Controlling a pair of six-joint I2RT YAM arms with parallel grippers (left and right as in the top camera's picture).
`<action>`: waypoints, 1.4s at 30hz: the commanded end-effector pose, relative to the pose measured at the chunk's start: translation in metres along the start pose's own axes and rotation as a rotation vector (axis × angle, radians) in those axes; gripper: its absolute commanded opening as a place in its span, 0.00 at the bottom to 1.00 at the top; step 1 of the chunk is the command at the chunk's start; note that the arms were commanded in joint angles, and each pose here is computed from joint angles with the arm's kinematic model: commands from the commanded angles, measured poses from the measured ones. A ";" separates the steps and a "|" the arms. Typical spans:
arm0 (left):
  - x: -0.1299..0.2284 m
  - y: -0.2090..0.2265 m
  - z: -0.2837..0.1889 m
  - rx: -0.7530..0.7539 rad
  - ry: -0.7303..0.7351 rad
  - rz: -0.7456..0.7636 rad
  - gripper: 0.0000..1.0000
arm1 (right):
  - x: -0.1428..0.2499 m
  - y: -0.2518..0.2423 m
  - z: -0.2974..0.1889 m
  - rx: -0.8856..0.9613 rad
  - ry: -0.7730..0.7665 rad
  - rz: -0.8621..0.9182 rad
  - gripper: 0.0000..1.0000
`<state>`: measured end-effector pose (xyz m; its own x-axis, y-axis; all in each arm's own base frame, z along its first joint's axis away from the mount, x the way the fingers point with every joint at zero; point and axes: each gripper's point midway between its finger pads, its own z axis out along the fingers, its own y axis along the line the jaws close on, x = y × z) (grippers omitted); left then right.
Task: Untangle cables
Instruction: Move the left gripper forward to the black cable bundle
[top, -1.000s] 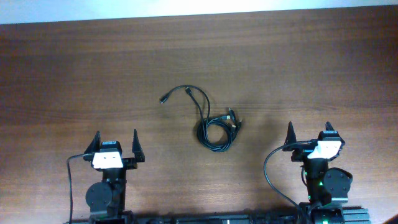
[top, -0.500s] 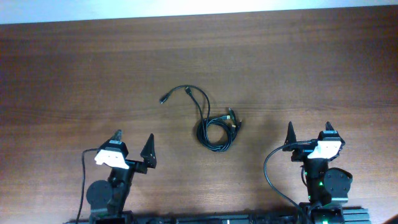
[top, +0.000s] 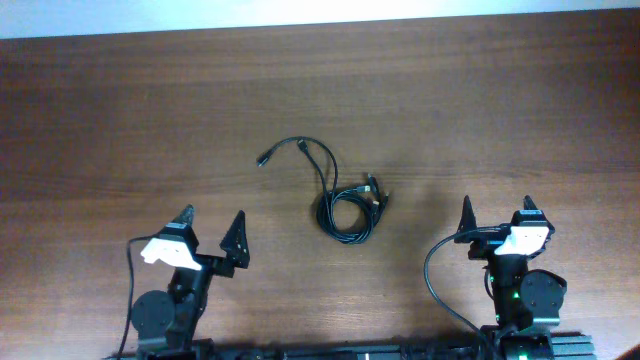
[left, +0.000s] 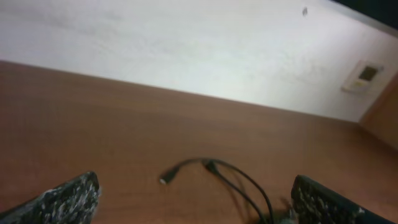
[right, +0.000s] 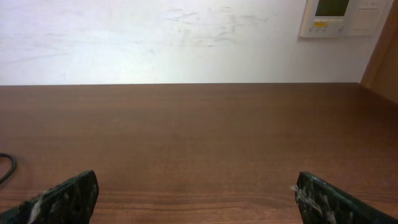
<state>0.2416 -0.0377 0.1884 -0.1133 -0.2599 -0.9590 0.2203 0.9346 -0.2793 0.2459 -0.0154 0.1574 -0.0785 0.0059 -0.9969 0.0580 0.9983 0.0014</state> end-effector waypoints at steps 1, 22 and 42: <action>-0.027 0.000 0.000 -0.033 -0.026 0.031 0.99 | 0.002 -0.002 0.000 0.011 -0.001 0.005 0.99; -0.069 -0.048 0.048 0.195 0.272 -0.138 0.99 | 0.002 -0.002 0.000 0.011 -0.001 0.005 0.99; 0.043 -0.039 0.064 0.003 0.723 -0.623 0.92 | 0.002 -0.002 0.000 0.011 -0.001 0.005 0.99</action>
<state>0.2892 -0.1016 0.1696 -0.7790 -0.4219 -0.4638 0.0739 0.6728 -0.7361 0.2458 -0.0155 0.1580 -0.0758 0.0061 -0.9971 0.0584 0.9983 0.0017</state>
